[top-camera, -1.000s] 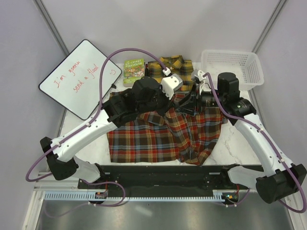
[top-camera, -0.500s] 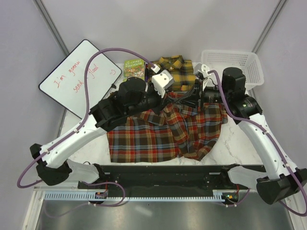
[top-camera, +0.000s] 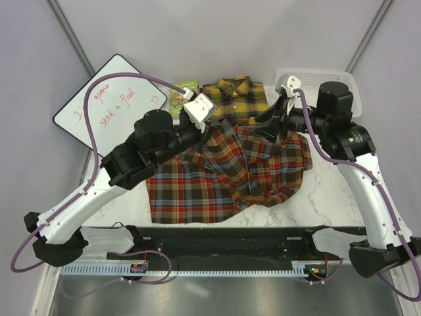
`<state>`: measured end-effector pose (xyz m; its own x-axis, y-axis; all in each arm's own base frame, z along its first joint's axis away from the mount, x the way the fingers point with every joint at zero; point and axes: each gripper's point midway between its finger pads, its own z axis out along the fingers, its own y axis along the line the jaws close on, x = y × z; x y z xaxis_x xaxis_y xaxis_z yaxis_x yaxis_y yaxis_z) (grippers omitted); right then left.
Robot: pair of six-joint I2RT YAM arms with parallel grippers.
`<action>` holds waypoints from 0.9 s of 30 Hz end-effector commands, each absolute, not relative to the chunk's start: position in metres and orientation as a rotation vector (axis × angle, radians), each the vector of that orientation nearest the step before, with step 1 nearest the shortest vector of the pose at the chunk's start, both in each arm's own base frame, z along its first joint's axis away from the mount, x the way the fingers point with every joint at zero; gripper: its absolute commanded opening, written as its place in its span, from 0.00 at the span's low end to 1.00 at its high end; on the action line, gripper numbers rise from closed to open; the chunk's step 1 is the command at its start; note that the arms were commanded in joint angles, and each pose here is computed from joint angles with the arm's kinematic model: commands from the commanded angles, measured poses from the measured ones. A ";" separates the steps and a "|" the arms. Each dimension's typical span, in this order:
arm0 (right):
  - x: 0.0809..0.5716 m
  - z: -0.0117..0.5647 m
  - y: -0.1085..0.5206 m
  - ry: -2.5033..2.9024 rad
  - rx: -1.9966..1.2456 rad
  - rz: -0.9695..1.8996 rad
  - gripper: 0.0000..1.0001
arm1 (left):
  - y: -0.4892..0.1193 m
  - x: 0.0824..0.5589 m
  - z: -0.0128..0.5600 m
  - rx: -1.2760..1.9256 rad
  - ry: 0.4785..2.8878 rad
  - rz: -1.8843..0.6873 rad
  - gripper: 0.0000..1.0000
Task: Fold and stack the long sleeve shirts
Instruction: Fold the shirt
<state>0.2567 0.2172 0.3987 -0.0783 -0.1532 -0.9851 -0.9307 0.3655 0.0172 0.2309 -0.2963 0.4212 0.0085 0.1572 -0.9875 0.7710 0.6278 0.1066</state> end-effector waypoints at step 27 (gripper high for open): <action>0.245 0.155 0.126 1.898 -1.612 0.258 0.41 | -0.174 0.406 0.199 0.317 2.196 -0.237 0.02</action>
<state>0.2221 0.1108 0.1616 -0.1114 -0.8061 -0.5812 -0.9687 0.2186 -0.1176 0.4094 -0.1648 0.1972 -0.5656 0.2109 -0.7972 0.3147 0.9488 0.0277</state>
